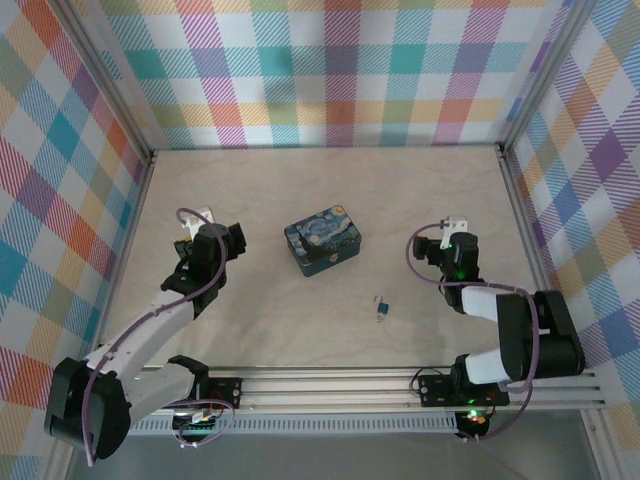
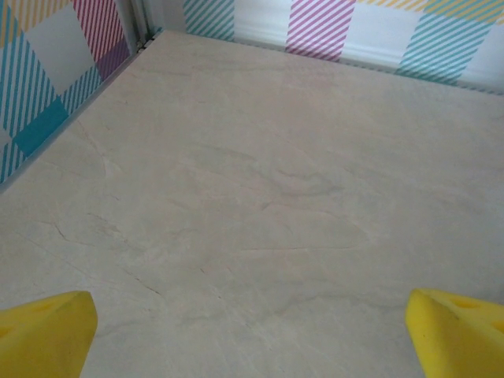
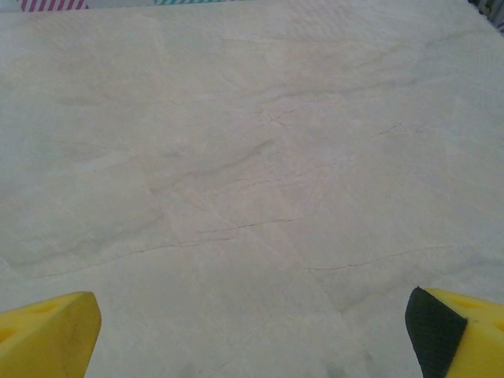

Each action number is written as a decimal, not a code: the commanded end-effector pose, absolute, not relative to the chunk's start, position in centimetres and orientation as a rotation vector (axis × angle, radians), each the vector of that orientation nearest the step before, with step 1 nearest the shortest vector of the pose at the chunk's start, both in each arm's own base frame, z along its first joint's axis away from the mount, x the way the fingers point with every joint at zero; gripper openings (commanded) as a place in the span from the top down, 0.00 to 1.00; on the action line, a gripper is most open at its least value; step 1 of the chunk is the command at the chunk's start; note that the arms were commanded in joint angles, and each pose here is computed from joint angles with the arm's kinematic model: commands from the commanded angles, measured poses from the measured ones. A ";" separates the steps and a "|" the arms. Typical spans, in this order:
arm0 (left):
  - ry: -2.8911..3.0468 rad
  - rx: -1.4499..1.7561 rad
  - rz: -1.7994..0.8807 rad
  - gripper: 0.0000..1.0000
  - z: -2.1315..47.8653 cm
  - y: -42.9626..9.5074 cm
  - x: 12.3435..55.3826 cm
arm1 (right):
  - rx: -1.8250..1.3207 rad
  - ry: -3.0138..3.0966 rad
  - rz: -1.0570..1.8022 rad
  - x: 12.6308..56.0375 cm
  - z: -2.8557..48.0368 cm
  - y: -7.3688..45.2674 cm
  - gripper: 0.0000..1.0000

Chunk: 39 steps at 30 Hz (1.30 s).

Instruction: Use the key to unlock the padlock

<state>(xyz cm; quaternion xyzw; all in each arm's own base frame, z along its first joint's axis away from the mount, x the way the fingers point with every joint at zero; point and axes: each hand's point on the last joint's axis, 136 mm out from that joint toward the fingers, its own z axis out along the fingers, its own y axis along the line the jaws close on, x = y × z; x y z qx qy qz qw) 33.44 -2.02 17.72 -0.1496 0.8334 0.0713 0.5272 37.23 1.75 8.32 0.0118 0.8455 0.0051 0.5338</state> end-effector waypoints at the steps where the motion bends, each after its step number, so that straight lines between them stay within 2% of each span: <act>1: 1.953 -0.340 0.175 0.00 17.5 -1.6 34.4 | -0.013 1.852 0.037 38.3 10.6 1.9 0.00; 16: 1.987 -0.207 0.253 0.00 14.0 -0.9 36.0 | 0.056 1.931 0.075 39.6 9.2 0.7 0.00; 31: 1.942 -0.023 0.124 0.00 11.1 -3.0 38.0 | 0.053 1.930 0.073 39.6 9.2 0.7 0.00; 39: 1.869 -0.105 0.074 0.00 9.9 -1.1 37.9 | 0.052 1.929 0.073 39.6 9.3 0.7 0.00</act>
